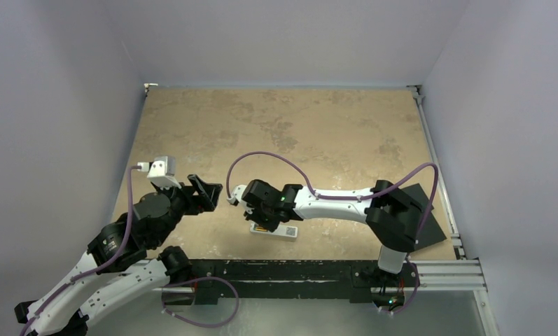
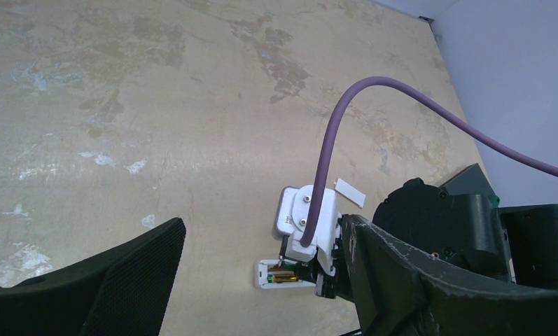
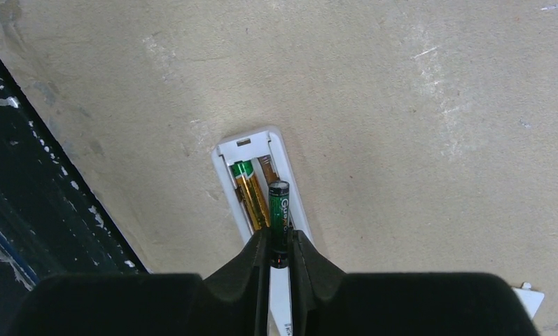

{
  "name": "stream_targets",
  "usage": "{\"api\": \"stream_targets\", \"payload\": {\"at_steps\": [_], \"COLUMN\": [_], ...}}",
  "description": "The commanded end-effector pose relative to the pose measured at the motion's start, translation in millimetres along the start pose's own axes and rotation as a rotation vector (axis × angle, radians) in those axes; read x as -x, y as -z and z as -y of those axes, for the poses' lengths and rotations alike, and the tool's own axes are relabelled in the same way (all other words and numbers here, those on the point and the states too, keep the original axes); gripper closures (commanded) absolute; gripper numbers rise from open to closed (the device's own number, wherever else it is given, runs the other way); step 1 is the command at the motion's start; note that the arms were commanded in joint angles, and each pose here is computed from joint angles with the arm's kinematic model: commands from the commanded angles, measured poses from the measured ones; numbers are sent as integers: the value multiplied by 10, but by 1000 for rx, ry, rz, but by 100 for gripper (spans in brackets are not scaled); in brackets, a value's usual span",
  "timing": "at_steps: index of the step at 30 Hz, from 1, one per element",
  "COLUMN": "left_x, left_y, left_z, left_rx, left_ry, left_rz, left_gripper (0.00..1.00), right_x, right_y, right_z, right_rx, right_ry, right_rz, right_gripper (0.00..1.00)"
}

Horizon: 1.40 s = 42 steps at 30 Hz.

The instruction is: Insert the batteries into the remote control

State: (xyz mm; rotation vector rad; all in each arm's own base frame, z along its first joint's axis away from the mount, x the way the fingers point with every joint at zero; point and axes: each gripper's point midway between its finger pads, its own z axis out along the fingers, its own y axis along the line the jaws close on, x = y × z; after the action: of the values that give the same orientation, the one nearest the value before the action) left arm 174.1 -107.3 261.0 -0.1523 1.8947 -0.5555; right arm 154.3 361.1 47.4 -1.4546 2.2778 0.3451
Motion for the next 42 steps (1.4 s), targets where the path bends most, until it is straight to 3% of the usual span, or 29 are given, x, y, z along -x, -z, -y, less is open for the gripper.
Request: {"api": "stream_targets", "payload": {"at_steps": [1,7,23,35,42], "left_x": [51,47,43,-33,-283], "left_y": [-6,-9,-8,-64,-217], "left_z": [16,13,15,33,110], "left_rx": [-10,-8,-8,0,1], "left_ry": [0,-2,-2,0,-10], "left_rz": [25,24,22,-8,-100], "left_gripper": [18,18,17,18,18], "right_x": [101,88,194,82,19], "right_y": [38,31,200,431,596], "right_z": [-64,-76,-3,56,139], "right_rx": [28,35,-16,-59,-103], "right_ry": [17,18,-26,-190,-309], "right_rz": [24,22,85,179,254], "right_gripper": [81,75,74,73,73]}}
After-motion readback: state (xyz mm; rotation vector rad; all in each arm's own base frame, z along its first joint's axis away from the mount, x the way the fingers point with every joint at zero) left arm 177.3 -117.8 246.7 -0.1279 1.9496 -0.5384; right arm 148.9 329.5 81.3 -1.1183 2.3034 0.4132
